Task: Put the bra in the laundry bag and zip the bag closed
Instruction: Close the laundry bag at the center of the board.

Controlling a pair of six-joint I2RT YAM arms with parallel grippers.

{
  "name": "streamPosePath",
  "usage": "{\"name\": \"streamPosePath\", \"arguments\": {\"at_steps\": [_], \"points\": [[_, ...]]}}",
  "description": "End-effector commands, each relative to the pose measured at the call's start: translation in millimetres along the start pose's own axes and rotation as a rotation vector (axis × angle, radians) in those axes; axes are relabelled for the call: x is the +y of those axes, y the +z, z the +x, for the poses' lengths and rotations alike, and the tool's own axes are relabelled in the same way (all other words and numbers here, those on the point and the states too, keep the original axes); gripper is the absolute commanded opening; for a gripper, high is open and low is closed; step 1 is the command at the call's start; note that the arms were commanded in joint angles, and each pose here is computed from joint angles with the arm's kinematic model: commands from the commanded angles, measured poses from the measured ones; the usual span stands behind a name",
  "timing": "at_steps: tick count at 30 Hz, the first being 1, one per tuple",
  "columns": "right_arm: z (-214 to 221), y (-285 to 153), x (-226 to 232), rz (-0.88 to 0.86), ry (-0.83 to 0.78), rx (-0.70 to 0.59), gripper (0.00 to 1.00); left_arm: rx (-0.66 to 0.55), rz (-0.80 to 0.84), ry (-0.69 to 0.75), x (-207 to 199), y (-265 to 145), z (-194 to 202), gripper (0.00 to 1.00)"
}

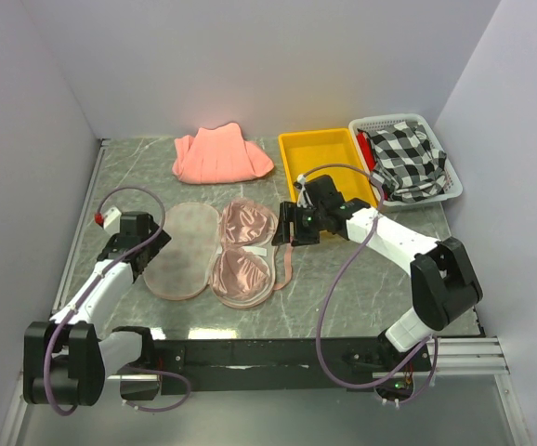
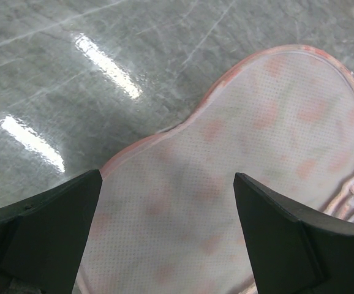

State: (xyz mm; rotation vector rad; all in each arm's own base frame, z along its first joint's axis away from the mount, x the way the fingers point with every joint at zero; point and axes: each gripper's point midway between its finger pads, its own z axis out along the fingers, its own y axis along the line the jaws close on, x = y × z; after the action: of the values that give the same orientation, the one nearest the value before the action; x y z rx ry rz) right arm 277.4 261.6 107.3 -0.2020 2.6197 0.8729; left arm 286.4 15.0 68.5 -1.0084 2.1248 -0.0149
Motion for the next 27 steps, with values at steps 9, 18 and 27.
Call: {"name": "streamPosePath", "arguments": {"at_steps": [9,18,27], "points": [[5,0,-17,0.084,0.010,-0.014,0.74,0.020,-0.089,-0.039,22,1,0,0.97],[2,3,-18,0.093,0.000,-0.004,0.74,0.031,-0.131,-0.049,31,3,6,0.97],[9,12,-23,0.095,0.021,0.015,0.73,0.098,-0.126,-0.037,31,11,24,0.92]]}}
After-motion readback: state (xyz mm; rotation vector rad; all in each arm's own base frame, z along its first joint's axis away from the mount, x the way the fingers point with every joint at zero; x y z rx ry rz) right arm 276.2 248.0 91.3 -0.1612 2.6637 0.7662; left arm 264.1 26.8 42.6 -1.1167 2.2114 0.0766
